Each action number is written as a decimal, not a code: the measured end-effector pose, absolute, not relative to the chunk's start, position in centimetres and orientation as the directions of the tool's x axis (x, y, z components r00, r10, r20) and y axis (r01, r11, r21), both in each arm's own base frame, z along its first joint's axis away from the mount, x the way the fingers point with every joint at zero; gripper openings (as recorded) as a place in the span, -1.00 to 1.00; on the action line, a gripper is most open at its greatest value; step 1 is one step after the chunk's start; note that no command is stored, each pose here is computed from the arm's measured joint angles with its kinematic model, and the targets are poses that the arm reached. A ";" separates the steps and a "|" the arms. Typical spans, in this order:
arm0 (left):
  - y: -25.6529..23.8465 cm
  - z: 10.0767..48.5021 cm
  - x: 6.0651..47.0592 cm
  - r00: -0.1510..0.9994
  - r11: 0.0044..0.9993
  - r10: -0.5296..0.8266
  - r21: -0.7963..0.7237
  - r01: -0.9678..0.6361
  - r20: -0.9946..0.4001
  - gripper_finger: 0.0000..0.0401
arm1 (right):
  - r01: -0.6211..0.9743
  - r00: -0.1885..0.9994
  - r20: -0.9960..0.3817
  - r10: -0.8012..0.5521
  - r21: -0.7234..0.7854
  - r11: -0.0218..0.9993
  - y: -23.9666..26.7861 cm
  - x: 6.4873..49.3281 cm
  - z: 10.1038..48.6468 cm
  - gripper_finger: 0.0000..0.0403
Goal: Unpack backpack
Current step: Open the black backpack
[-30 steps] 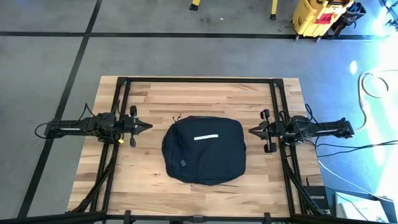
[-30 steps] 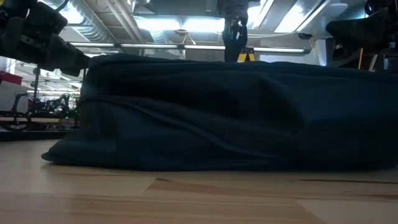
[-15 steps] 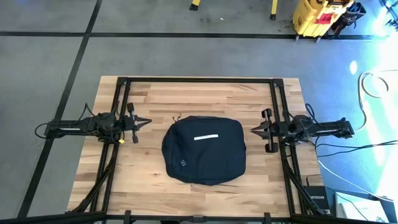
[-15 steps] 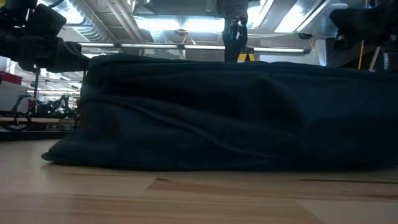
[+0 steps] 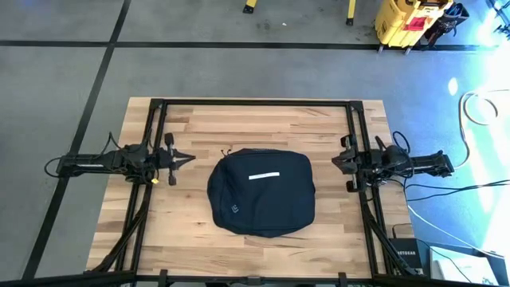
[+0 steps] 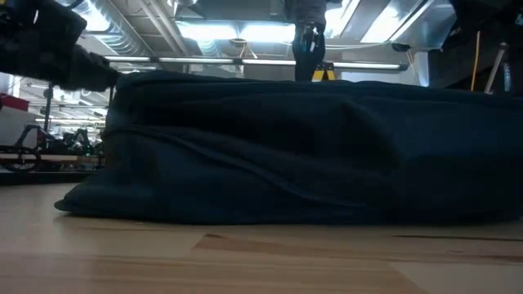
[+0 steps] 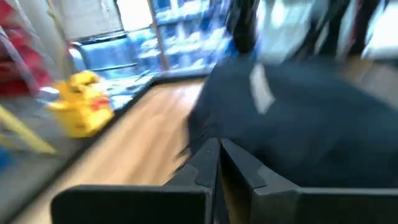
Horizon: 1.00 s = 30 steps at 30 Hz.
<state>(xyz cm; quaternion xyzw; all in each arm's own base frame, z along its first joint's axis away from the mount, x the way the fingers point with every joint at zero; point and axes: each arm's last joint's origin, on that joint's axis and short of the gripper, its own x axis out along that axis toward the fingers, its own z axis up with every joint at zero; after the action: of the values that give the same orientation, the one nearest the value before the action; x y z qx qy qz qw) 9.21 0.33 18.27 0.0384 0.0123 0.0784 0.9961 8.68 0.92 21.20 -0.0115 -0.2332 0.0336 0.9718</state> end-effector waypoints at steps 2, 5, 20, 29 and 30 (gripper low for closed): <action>0.2 19.3 9.2 0.990 0.991 0.104 -0.091 -0.095 0.095 -1.00 | -0.091 0.898 0.431 0.090 -0.019 0.996 1.0 8.8 21.0 -0.95; 0.1 20.1 9.1 0.979 0.971 0.091 -0.235 -0.046 0.182 -1.00 | -0.121 0.910 0.398 0.119 -0.021 0.992 1.1 9.2 20.7 -0.95; -0.1 18.9 10.1 0.991 0.949 0.067 -0.314 -0.028 0.112 -1.00 | -0.048 0.990 0.129 0.049 -0.012 0.999 1.3 12.9 21.0 -0.95; -2.0 18.6 12.4 0.996 0.998 -0.054 -0.020 0.055 0.077 -1.00 | -0.050 0.986 0.157 0.055 -0.036 0.998 1.4 13.2 21.2 -0.95; -2.2 18.8 12.6 0.994 0.999 -0.050 0.015 0.049 0.102 -1.00 | -0.049 0.985 0.162 0.056 -0.041 0.998 1.4 13.2 21.3 -0.95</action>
<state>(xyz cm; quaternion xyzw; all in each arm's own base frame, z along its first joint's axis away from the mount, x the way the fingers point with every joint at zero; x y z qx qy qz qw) 12.61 -2.23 18.76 0.0062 -0.0513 -0.0247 0.9984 13.17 1.38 21.27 -0.0185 -0.0819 0.0263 0.9961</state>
